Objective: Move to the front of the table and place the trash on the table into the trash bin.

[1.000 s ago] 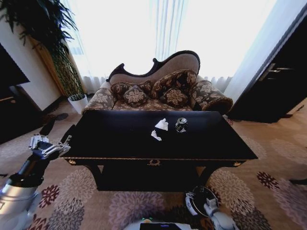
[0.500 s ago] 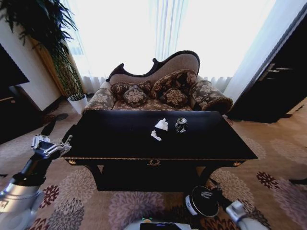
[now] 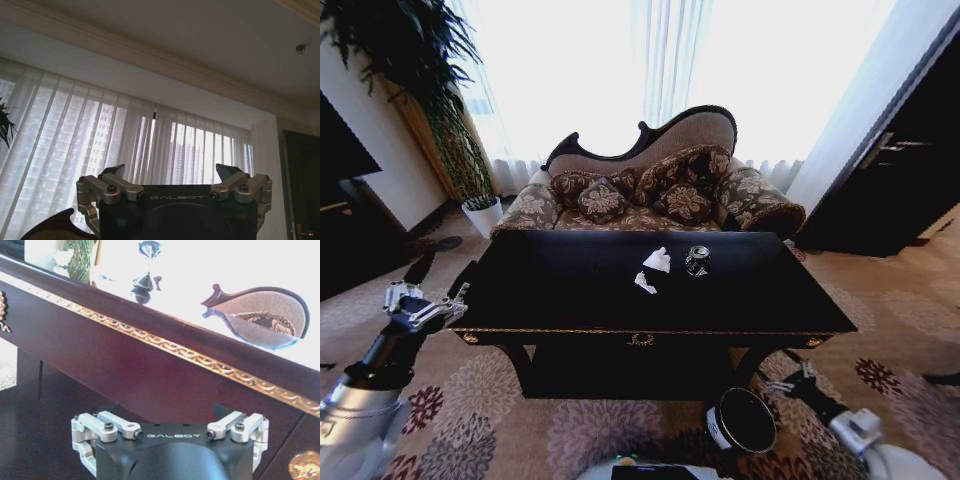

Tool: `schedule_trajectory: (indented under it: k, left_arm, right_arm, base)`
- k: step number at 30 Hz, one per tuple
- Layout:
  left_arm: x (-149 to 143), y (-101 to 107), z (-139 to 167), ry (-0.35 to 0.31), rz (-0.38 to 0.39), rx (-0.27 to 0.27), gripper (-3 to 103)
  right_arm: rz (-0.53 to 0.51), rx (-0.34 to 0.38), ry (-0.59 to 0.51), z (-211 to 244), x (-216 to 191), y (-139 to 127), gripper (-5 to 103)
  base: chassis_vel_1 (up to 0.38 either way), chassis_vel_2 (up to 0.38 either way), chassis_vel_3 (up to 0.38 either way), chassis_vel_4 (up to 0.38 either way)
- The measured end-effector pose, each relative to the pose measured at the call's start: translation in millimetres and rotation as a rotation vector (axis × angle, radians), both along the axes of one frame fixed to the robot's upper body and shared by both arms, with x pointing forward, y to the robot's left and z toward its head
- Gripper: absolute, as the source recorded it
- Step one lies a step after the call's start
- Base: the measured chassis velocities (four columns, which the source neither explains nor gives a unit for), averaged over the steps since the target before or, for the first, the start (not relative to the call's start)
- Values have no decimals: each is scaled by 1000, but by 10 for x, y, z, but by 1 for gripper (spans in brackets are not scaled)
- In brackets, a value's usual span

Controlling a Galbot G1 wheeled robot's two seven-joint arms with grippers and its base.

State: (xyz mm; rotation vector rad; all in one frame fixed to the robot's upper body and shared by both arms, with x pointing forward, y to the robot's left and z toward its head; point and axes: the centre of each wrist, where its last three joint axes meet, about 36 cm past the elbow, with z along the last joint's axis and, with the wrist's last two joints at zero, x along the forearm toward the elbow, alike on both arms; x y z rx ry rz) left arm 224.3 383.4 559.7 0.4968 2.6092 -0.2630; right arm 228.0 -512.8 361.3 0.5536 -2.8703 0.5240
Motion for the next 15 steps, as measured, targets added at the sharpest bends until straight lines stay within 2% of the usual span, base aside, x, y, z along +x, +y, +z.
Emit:
schedule_trajectory:
  k: [15]
  left_arm:
    - [-13,1,35,-11,-2,3,100]
  right_arm:
    - [13,-9,-5,125,-73,-174,100]
  base:
    - [0,0,0,0]
